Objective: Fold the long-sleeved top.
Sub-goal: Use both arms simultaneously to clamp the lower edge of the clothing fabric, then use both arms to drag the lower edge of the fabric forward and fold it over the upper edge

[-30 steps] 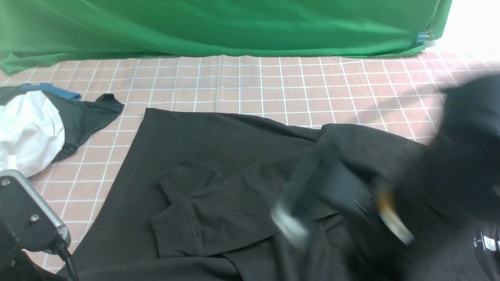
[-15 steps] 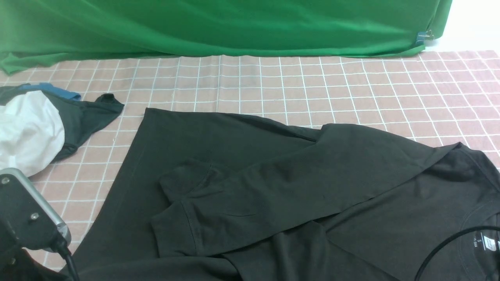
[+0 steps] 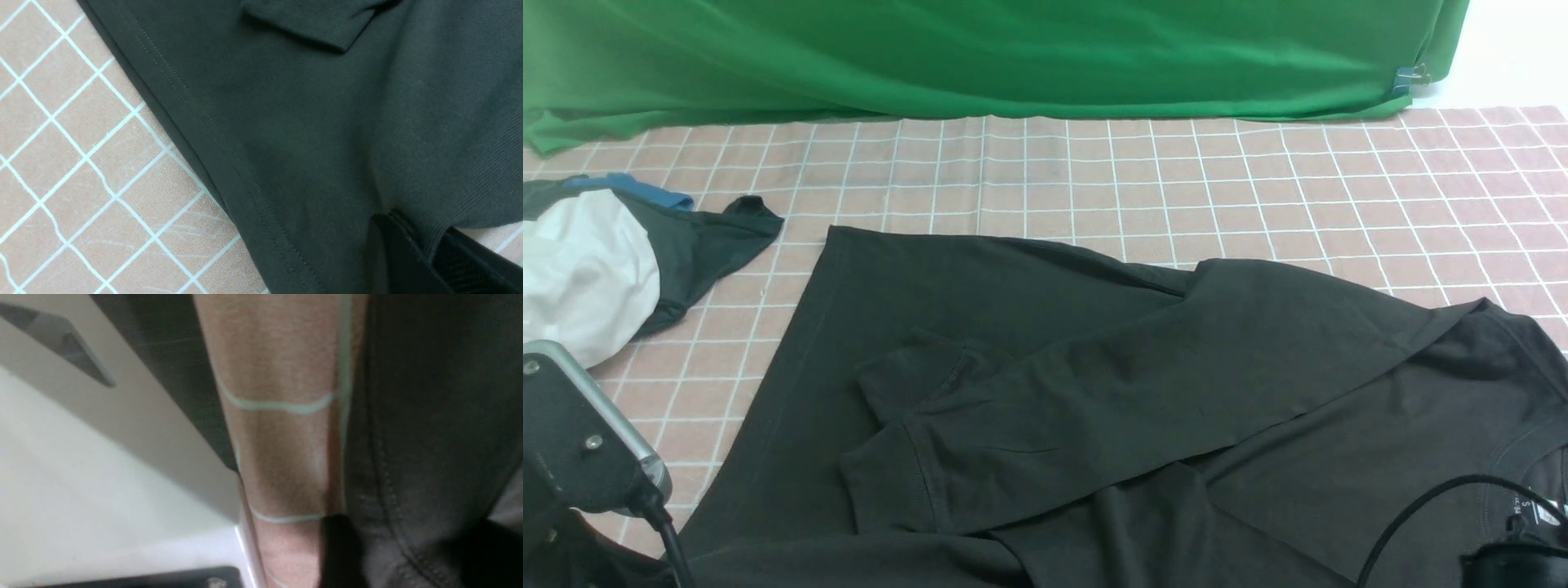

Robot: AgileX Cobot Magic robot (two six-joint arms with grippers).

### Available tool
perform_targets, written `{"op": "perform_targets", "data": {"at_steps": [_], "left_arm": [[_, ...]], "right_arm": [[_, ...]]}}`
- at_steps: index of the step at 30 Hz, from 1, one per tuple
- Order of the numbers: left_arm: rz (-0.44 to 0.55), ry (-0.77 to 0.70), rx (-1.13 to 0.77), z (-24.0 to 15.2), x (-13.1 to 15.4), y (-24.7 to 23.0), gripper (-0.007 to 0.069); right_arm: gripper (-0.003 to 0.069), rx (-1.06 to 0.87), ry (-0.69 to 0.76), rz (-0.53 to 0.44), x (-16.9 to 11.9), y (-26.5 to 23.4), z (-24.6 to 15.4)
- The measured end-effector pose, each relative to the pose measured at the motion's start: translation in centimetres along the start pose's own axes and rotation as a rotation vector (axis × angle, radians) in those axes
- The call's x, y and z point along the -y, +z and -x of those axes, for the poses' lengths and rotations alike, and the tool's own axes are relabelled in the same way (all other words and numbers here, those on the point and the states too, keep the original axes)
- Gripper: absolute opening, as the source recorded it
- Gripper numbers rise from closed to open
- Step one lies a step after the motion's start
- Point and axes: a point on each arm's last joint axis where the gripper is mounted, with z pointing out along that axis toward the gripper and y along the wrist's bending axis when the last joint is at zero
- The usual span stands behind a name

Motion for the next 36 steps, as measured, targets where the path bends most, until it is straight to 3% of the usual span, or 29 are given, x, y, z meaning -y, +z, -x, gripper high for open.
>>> {"op": "perform_targets", "data": {"at_steps": [6,7,10,19,24,27,31,36], "left_arm": [[-0.003,0.000,-0.005,0.0,0.0,0.0,0.0035],[-0.009,0.000,-0.013,-0.1,0.1,0.0,0.0035],[-0.019,0.000,-0.029,-0.3,0.2,0.0,0.0035],[-0.021,-0.004,-0.029,-0.2,0.4,-1.6,0.0035],[0.042,0.016,0.017,-0.6,0.5,-3.0,0.0035],[0.110,0.038,0.015,-0.6,-0.1,-3.4,0.0035],[0.128,0.039,0.036,1.3,-1.5,-1.8,0.0035],[0.110,0.028,0.035,4.6,-3.7,1.8,0.0035]], "right_arm": [[0.0186,-0.026,0.003,-0.022,0.3,-0.1,0.1],[0.0131,-0.055,0.042,-0.011,0.3,-0.2,-0.1],[0.0064,-0.082,0.134,0.003,0.4,-1.2,-0.3],[0.0062,0.165,0.352,0.134,-1.2,-4.7,-2.4],[0.0062,0.243,0.398,0.117,-1.3,-5.5,-3.5],[0.0060,0.245,0.428,0.033,-0.6,-5.6,-4.0],[0.0060,0.187,0.489,-0.070,2.2,-5.1,-4.9],[0.0060,0.195,0.666,-0.005,7.0,-4.1,-5.9]]}}
